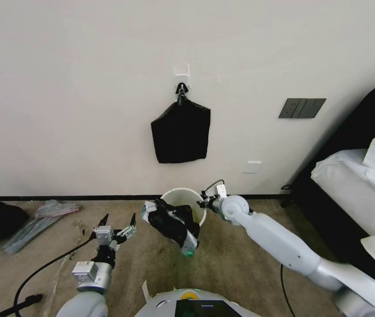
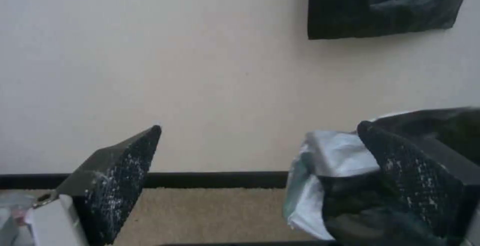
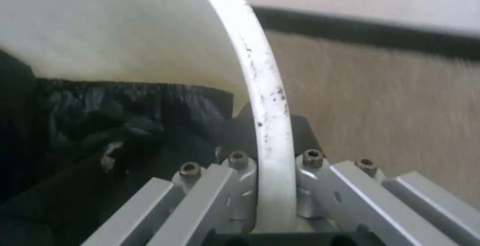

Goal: Place a trash bag onto the trash bin.

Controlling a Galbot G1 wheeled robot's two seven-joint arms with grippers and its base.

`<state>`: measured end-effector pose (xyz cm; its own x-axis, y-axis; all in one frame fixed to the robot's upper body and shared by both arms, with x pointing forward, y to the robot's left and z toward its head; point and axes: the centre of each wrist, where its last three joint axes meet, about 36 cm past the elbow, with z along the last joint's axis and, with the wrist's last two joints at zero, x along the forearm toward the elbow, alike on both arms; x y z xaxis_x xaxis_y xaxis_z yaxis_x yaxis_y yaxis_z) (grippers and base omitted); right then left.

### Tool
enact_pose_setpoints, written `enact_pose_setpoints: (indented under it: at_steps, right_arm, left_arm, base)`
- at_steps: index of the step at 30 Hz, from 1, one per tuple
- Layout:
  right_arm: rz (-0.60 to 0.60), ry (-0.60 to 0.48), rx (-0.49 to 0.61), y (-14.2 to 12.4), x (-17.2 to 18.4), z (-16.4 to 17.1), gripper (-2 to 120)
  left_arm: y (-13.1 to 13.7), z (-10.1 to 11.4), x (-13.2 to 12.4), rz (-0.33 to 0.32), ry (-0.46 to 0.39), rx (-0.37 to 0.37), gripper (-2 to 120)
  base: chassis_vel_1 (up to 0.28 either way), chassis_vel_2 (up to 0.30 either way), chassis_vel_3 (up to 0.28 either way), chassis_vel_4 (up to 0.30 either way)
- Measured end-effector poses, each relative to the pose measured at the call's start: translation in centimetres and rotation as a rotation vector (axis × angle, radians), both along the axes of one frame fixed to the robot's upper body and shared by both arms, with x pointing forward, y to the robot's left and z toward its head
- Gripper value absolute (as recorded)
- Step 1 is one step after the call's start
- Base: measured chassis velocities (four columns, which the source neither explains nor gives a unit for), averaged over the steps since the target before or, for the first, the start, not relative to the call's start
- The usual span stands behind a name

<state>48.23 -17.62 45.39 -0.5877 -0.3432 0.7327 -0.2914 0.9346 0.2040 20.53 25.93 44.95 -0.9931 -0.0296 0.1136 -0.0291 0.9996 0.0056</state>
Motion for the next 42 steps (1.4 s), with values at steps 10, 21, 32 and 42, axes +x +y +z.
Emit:
enact_pose_setpoints:
  at_steps: [10,21,32,42]
  right_arm:
    - [-0.285,0.027,0.01,-0.3,-4.6,0.7,1]
    - [-0.489,0.0,0.061,1.6,-8.1,0.0,1]
    - [-0.592,0.031,0.028,4.3,-12.5,-1.6,1]
    - [-0.63,0.029,-0.004,5.1,-14.0,-3.2,1]
  left_arm:
    - [-0.1,0.2,0.2,-0.011,-0.001,-0.004,100]
    - [0.5,0.7,0.8,0.008,-0.016,-0.006,100]
    - [0.7,1.0,0.7,0.012,-0.018,-0.006,100]
    - [0.3,0.7,0.6,0.006,-0.006,-0.02,100]
  base:
    - [0.0,0.0,0.0,0.0]
    - [0.0,0.0,0.0,0.0]
    - [0.0,0.0,0.0,0.0]
    - [0.0,0.0,0.0,0.0]
